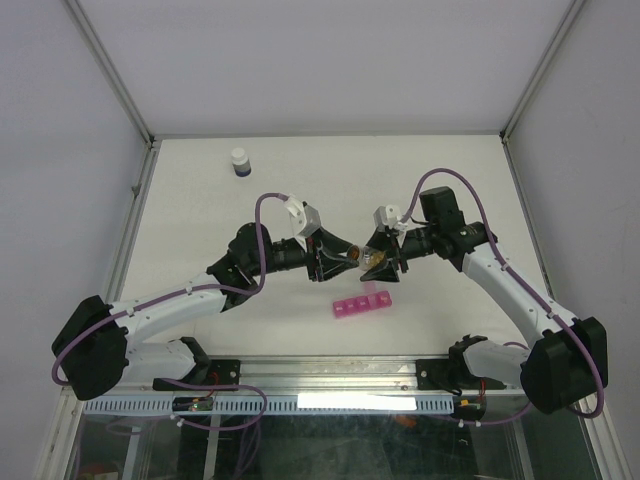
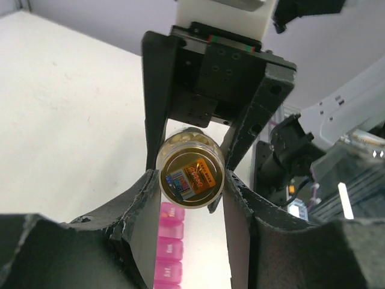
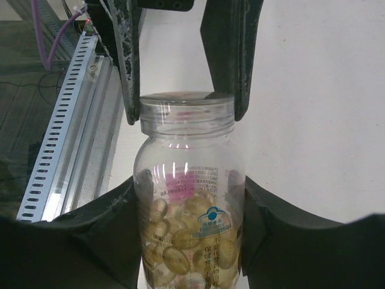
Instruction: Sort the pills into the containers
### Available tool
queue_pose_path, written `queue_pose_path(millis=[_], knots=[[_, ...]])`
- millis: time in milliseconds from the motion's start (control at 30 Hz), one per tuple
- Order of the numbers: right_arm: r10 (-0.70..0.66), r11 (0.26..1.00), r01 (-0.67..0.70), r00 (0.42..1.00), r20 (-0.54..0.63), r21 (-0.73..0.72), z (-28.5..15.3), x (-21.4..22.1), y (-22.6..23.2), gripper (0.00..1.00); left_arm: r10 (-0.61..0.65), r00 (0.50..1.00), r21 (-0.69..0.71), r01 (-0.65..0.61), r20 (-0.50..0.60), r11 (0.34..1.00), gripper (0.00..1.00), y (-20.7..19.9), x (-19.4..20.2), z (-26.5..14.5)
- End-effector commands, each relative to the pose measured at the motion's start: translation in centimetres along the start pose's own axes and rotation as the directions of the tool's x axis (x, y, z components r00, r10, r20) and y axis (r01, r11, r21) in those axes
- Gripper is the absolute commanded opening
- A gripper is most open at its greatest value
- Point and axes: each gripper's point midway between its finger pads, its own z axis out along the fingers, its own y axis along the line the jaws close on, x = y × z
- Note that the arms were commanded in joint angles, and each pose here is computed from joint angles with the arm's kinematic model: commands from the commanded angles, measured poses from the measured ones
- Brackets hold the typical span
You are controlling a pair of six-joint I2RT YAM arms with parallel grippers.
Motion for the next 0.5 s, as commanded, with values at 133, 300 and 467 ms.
queue_pose_path(millis=[133, 300, 467], knots=[[0.018, 0.999, -0.019, 1.000, 0.012, 0.045, 0.23, -1.00, -1.60, 0.00, -0.413, 0.890, -0.154, 0.443, 0.195, 0.883, 0.00, -0.54, -4.64, 0.07], [0.022, 0.999, -0.023, 1.000, 0.019, 0.040, 0.19, -1.15, -1.49, 0.00, -0.421, 0.893, -0.159, 0.444, 0.156, 0.882, 0.38, -0.87, -4.14, 0.52], [0.020, 0.999, -0.021, 0.999, 0.026, 0.029, 0.20, -1.29, -1.25, 0.00, -0.313, 0.937, -0.160, 0.337, 0.154, 0.928, 0.82, -0.88, -4.37, -0.13]])
